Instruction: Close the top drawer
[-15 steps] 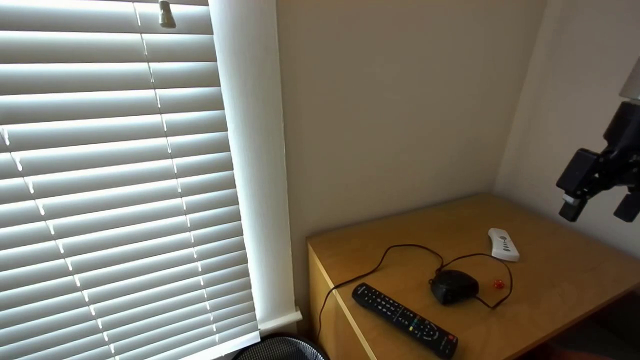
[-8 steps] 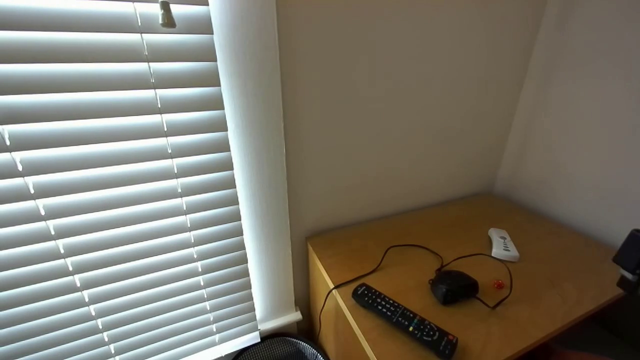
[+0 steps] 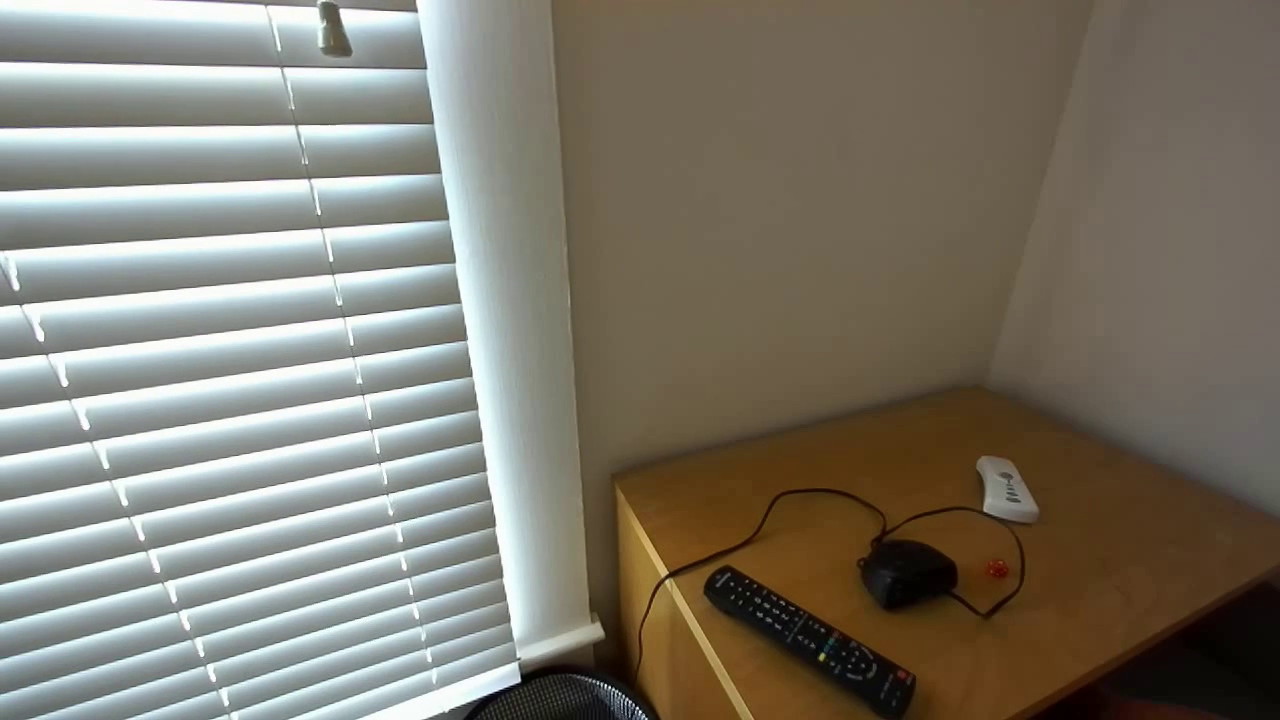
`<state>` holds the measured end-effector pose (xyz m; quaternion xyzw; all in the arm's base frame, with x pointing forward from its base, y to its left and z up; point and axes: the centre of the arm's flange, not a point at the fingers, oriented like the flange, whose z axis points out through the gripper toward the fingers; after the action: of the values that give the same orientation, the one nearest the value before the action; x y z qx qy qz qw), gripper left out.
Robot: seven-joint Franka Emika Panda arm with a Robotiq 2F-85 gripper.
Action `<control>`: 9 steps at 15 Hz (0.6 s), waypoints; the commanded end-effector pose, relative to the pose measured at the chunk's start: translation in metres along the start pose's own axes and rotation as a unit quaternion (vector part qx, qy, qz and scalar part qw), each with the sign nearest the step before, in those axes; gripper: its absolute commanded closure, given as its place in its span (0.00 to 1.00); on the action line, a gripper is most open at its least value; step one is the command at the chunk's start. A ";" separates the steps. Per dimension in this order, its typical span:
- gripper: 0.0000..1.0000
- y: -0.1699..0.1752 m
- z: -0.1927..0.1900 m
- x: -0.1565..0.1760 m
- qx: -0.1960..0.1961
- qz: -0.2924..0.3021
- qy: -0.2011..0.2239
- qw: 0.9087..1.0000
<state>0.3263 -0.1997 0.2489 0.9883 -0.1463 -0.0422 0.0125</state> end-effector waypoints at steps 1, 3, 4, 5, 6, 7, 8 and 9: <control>0.00 0.043 0.050 -0.016 -0.022 0.021 -0.025 0.999; 0.00 0.065 0.074 -0.020 -0.040 0.031 -0.032 0.998; 0.00 0.047 0.043 -0.016 -0.021 0.023 -0.024 0.999; 0.00 0.053 0.051 -0.019 -0.023 0.028 -0.028 0.999; 0.00 0.053 0.052 -0.018 -0.023 0.027 -0.030 0.999; 0.00 0.052 0.050 -0.015 -0.024 0.025 -0.027 0.999; 0.00 0.049 0.048 -0.014 -0.025 0.022 -0.024 0.999; 0.00 0.048 0.047 -0.013 -0.025 0.020 -0.022 0.999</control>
<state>0.2964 -0.2423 0.2054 0.9833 -0.1654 -0.0672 0.0345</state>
